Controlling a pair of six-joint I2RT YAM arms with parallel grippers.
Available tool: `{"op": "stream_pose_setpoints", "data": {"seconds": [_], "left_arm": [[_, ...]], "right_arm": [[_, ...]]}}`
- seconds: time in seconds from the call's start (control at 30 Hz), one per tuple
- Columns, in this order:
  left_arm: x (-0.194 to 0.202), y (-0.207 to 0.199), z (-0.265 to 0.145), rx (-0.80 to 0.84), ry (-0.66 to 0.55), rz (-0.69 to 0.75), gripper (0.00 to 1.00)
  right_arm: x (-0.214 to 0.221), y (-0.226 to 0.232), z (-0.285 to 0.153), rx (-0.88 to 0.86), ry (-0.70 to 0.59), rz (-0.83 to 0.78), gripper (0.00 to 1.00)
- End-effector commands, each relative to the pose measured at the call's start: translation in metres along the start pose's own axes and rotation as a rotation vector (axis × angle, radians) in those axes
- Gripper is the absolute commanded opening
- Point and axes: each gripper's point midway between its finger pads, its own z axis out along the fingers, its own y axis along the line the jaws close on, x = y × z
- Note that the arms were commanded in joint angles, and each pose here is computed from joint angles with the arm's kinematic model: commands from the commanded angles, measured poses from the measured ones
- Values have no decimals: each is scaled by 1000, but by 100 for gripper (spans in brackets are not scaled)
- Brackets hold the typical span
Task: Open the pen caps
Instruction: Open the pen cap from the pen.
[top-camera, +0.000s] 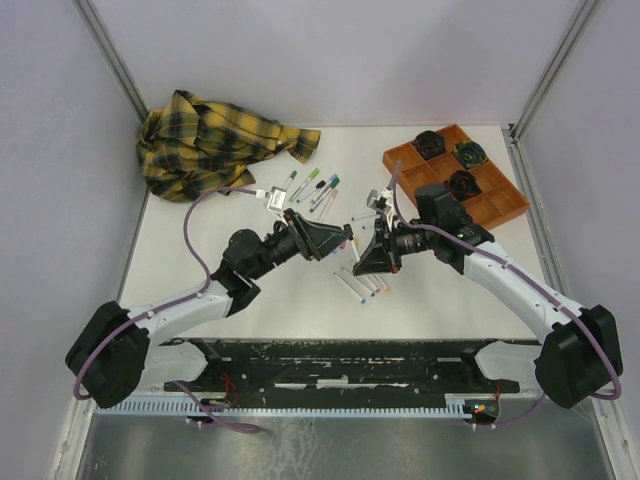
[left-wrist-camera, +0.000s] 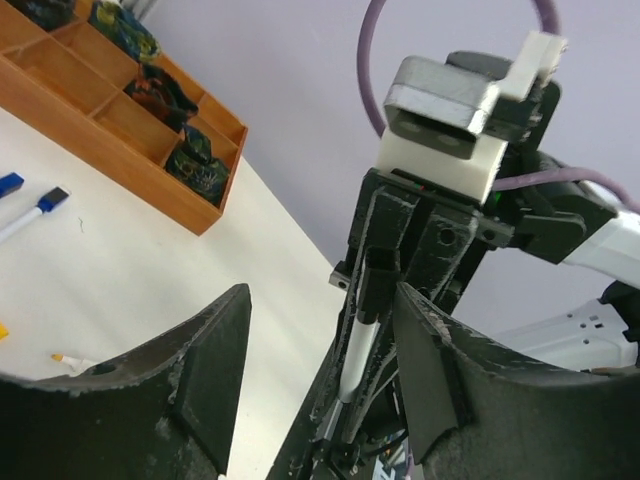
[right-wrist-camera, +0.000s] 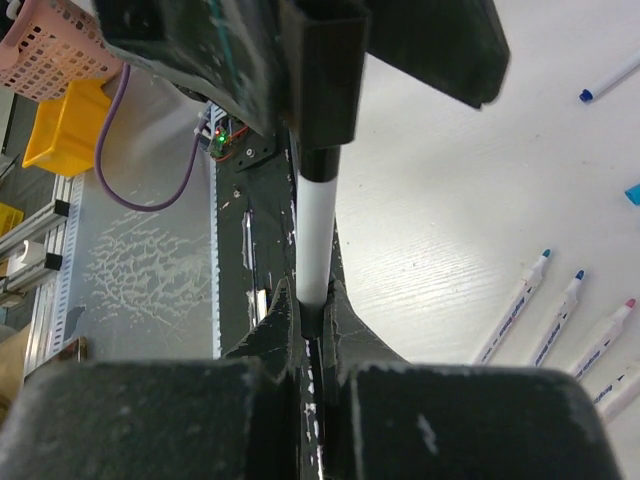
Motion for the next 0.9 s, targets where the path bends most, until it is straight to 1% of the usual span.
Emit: {"op": "stream_pose_setpoints", "data": {"seconds": [0.0, 0.13, 0.17, 0.37, 0.47, 0.53, 0.6, 0.63, 0.7, 0.73, 0.87], "left_arm": [[-10, -25, 15, 113, 8, -56, 61], [-5, -25, 23, 131, 35, -86, 48], [-4, -24, 24, 132, 39, -88, 46], [-5, -24, 24, 128, 38, -86, 44], [-5, -24, 23, 125, 38, -80, 41], [-6, -25, 24, 124, 38, -77, 37], [-6, -25, 24, 124, 39, -76, 30], [-6, -25, 24, 125, 39, -76, 24], [-6, -25, 24, 125, 41, -75, 8], [-5, -24, 24, 123, 43, -75, 4], [-2, -20, 23, 111, 45, -71, 3]], "right_arm": [[-17, 5, -1, 0, -12, -87, 0], [-15, 3, 1, 7, 2, -84, 0], [-14, 3, 1, 7, 6, -83, 0], [-11, 2, 3, 11, 26, -79, 0], [-10, 1, 4, 12, 32, -78, 0], [-9, 0, 5, 15, 37, -76, 0], [-8, -1, 5, 18, 44, -76, 0], [-9, -1, 5, 21, 43, -78, 0], [-9, -1, 5, 24, 44, -80, 1], [-9, -2, 5, 26, 44, -79, 4], [-12, -1, 4, 32, 35, -72, 21]]}}
